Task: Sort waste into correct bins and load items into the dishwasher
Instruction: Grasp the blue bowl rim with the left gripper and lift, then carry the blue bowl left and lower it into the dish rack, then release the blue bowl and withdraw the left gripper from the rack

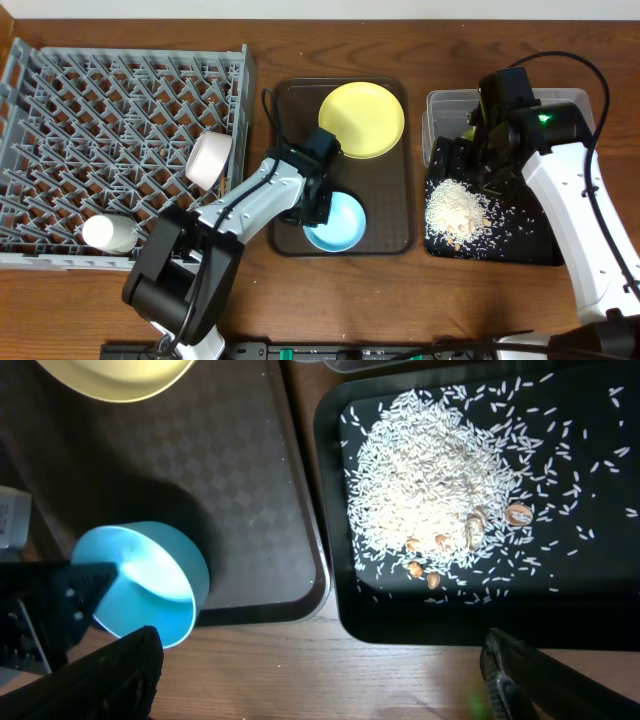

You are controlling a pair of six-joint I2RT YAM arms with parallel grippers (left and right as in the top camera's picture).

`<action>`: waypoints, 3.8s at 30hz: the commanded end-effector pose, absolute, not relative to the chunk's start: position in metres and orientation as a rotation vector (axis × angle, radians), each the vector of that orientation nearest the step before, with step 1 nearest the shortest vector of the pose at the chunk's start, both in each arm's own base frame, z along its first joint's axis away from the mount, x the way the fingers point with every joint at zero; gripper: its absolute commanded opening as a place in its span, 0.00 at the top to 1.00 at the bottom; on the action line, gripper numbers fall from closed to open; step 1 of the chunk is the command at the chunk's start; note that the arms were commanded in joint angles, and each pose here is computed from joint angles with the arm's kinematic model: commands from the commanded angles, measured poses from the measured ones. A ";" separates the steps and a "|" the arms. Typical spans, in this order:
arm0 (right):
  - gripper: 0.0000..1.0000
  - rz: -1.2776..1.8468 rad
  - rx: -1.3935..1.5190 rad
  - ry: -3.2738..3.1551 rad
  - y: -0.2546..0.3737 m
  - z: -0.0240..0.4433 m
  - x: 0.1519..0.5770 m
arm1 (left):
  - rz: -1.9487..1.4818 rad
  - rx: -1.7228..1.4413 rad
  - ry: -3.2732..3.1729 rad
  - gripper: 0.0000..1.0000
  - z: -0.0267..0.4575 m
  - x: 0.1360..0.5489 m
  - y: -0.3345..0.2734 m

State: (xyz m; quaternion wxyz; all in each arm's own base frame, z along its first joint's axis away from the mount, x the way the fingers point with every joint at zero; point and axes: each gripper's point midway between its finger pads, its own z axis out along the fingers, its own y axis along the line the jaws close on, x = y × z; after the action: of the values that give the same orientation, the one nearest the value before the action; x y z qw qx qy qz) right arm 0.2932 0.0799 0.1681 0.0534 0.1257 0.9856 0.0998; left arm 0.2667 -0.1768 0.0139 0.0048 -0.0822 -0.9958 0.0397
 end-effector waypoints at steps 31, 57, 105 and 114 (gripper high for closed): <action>0.01 0.323 0.383 2.941 0.080 0.179 0.301 | -1.794 -0.137 -3.440 0.93 0.298 0.327 0.016; 0.01 0.324 0.381 2.937 0.080 0.179 0.302 | -2.096 0.194 -2.824 0.93 0.220 0.377 0.131; 0.01 0.320 0.360 2.946 0.079 0.179 0.300 | -2.106 -0.060 -2.685 0.86 0.168 0.361 0.100; 0.01 0.320 0.360 2.946 0.079 0.179 0.300 | -2.059 -0.052 -2.716 0.58 0.161 0.348 0.092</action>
State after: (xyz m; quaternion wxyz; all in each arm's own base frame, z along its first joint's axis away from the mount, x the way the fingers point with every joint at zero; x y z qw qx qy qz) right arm 0.2972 0.0805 0.1689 0.0617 0.1246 0.9850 0.1021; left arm 0.3505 0.0921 0.1674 -0.1240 -0.0354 -0.7874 -0.6028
